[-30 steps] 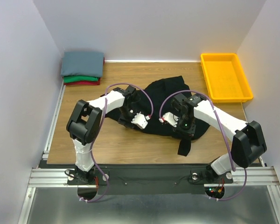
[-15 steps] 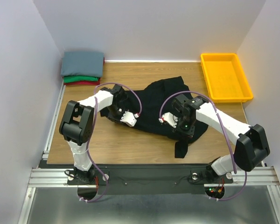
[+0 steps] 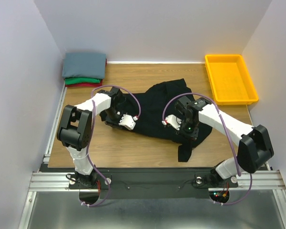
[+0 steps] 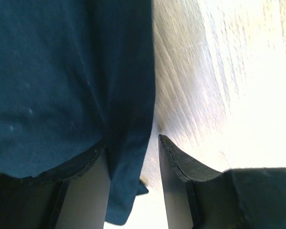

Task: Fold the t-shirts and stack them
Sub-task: Flatten the tshirt out

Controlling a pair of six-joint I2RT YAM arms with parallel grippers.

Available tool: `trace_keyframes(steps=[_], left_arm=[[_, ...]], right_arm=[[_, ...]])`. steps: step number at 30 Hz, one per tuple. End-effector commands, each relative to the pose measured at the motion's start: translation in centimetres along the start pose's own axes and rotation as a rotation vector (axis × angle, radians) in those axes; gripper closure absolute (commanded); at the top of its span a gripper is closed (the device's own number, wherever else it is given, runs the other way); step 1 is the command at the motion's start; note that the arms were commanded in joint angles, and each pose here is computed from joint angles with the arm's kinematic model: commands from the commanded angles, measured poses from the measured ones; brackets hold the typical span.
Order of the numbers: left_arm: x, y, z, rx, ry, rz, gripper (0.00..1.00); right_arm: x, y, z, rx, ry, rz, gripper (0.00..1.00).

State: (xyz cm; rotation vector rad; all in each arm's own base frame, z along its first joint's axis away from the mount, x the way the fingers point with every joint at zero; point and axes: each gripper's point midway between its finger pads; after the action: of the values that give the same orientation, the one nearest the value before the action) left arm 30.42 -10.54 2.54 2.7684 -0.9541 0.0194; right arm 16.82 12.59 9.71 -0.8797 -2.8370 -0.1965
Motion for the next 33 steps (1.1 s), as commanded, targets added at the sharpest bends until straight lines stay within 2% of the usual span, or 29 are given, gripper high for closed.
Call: trace_keyframes(steps=[1,6,12,16,17,23,25,27,30,31,33], left_arm=[[-0.9,0.2,-2.0,0.016,-0.012,-0.016,0.49],[-0.9,0.1,-2.1,0.02,-0.018,-0.014,0.56],[-1.2,-0.7,-2.3,0.058,-0.034,-0.038,0.73],[-0.9,-1.7,-4.2,0.09,-0.002,-0.086,0.96],[-0.1,-1.8,-5.8,0.097,0.046,-0.119,1.0],[3.7,-1.1,-14.2,0.044,0.276,-0.23,1.0],[4.0,-0.8,-15.8,0.032,0.313,-0.255,1.0],[6.3,-1.4,-18.1,0.038,0.46,-0.332,1.0],[11.6,-4.6,-22.2,0.095,0.767,-0.477,1.0],[14.6,-6.1,-26.0,0.093,0.967,-0.534,1.0],[17.8,-8.6,-28.9,0.106,1.125,-0.607,1.0]], right_arm=[[0.6,-0.4,-0.3,0.029,0.042,0.026,0.99],[0.9,-0.3,0.3,0.03,0.066,0.034,0.99],[0.6,-1.2,1.0,0.054,0.047,0.032,0.99],[-0.2,-1.7,0.5,0.043,-0.018,0.034,0.99],[-0.8,-1.5,-0.2,0.015,-0.054,0.042,1.0],[-5.9,0.4,-5.4,-0.152,-0.196,0.16,1.0],[-7.6,0.8,-7.1,-0.192,-0.238,0.181,0.99],[-11.1,1.5,-8.9,-0.237,-0.353,0.222,0.99],[-18.0,4.1,-13.8,-0.364,-0.584,0.264,0.99],[-21.9,6.3,-17.5,-0.471,-0.691,0.3,1.0],[-26.0,8.2,-21.6,-0.563,-0.799,0.348,0.99]])
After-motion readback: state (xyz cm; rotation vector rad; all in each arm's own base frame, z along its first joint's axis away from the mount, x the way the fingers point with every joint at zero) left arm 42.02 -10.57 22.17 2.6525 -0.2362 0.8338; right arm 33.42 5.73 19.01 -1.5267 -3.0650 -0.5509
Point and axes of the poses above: each gripper's point midway between its finger pads, its own z axis out along the fingers, its own x axis along the line the jaws close on, y = z × x, and after that the axes turned 14 degrees about z, right-handed
